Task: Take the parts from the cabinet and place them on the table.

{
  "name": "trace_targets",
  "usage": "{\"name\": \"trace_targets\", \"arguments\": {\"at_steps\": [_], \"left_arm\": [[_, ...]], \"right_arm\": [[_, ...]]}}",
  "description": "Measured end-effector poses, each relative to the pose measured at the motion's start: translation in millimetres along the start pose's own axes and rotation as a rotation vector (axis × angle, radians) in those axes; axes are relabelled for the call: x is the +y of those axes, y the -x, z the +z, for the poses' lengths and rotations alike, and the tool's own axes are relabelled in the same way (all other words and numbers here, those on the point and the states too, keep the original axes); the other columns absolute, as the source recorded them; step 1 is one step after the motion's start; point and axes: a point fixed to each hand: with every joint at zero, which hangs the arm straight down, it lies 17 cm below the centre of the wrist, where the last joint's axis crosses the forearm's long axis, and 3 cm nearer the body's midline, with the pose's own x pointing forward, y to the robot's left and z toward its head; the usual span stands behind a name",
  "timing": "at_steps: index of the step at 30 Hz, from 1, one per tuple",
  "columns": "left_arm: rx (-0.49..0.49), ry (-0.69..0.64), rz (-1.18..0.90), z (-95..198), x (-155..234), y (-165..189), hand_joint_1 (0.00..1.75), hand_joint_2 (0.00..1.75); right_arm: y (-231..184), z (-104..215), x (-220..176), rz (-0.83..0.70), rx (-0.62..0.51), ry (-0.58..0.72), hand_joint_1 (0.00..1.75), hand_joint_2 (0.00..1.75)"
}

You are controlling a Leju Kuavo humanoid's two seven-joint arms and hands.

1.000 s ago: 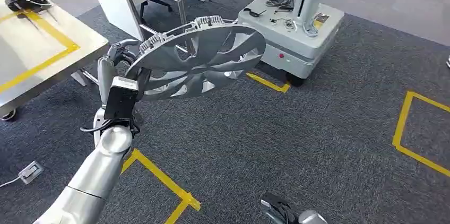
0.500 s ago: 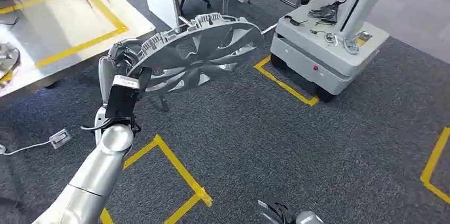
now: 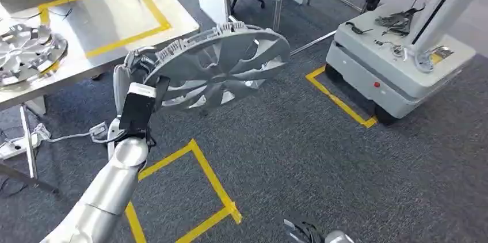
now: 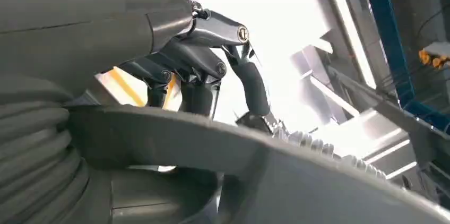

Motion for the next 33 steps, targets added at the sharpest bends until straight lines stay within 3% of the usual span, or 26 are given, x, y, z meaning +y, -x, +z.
{"name": "trace_targets", "arguments": {"at_steps": [11,29,33], "left_arm": [[0.027,0.014,0.002,5,-6,8,1.75,1.75],[0.027,-0.052,-0.056,-2,36,22,1.75,1.75],[0.036,-0.024,-0.046,1,26,24,1.75,1.75]], "right_arm": [[0,0,-1,0.002,0.001,0.001,0.0,0.0],[-7,-1,2,0.011,-0.008,-0.003,0.0,0.0],[-6,-1,2,0.01,-0.005,-0.003,0.0,0.0]]}}
